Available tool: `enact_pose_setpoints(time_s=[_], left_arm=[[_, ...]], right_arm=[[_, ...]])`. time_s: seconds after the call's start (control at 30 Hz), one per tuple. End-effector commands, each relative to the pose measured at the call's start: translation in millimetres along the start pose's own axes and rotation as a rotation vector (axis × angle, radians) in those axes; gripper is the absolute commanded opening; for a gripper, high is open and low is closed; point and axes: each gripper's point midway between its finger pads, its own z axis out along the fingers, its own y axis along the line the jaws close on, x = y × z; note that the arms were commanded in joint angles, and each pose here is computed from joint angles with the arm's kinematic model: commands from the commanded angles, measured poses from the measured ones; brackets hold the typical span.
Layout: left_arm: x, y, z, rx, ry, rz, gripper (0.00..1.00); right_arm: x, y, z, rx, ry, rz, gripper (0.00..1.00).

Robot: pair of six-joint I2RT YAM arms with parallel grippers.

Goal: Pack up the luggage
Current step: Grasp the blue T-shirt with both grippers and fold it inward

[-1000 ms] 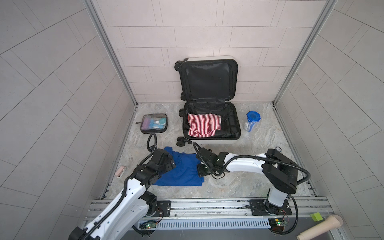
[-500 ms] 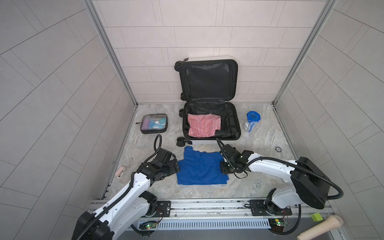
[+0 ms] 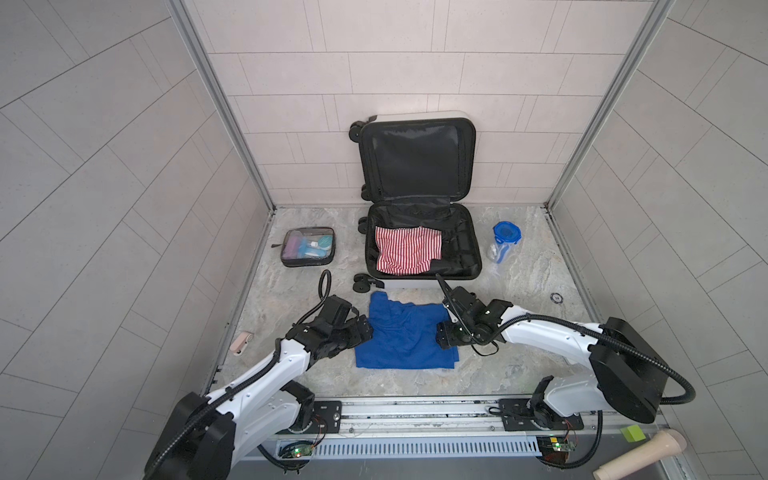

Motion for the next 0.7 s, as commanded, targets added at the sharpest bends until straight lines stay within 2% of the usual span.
enact_pose_setpoints(time_s=[0.0, 0.37, 0.5, 0.67], left_arm=[[-0.5, 2.6, 9.5, -0.032, -0.019, 0.018, 1.00], [10.7, -9.7, 40.6, -0.051, 0.016, 0.095, 0.90], [12.9, -18.1, 46.3, -0.036, 0.023, 0.112, 0.83], [14.3, -33.7, 47.4, 0.009, 0.026, 0.132, 0.65]], right_arm=[[-5.0, -2.8, -3.3, 0.007, -0.014, 0.003, 0.75], [-10.1, 4.9, 15.2, -0.031, 0.001, 0.038, 0.73], [-10.5, 8.4, 20.7, -0.047, 0.006, 0.046, 0.69], [-10.5, 16.2, 24.8, -0.071, 0.010, 0.050, 0.58]])
